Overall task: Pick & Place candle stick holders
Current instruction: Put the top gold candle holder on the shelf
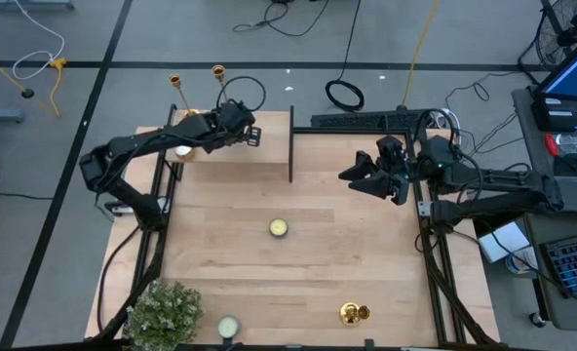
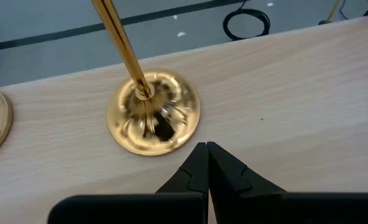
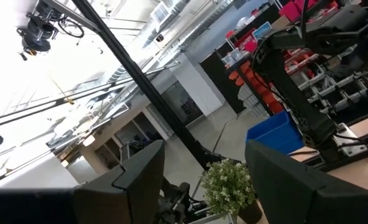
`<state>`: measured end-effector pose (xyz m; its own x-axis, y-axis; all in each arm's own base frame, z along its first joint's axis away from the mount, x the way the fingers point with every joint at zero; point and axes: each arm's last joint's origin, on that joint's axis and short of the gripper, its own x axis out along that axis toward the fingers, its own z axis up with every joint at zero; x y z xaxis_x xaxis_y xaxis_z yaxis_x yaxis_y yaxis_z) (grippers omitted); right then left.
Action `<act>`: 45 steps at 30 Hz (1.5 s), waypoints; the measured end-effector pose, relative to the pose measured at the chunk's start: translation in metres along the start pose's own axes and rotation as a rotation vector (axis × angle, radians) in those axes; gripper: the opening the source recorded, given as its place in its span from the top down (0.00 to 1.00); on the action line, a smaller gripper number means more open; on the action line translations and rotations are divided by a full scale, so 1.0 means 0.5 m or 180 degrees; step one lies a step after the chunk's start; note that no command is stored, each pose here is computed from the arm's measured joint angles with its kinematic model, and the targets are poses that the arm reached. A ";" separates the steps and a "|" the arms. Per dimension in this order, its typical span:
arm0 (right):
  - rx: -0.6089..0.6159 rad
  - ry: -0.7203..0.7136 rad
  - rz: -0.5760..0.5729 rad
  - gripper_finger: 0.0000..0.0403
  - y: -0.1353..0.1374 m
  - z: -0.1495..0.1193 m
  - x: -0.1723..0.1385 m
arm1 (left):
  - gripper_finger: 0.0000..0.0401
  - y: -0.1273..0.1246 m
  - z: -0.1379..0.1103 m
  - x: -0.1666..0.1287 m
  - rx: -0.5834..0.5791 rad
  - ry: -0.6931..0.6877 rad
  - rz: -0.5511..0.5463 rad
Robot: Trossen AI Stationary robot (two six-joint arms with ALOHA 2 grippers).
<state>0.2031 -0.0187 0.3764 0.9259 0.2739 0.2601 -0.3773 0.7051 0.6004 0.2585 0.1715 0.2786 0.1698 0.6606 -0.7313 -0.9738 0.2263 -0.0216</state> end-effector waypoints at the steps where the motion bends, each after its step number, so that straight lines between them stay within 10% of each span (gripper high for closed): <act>1: -0.0001 -0.0001 0.0001 0.45 0.001 0.000 -0.001 | 1.00 0.001 0.000 0.000 -0.0003 0.0002 0.0003; 45: -0.0013 -0.0061 0.0063 0.45 0.007 0.005 -0.003 | 1.00 0.018 -0.001 0.049 0.0118 0.0163 0.0317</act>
<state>0.2003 -0.0182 0.3799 0.9178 0.2752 0.2864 -0.3953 0.7025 0.5918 0.2540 0.1893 0.2599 0.0636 0.6440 -0.7624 -0.9791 0.1883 0.0774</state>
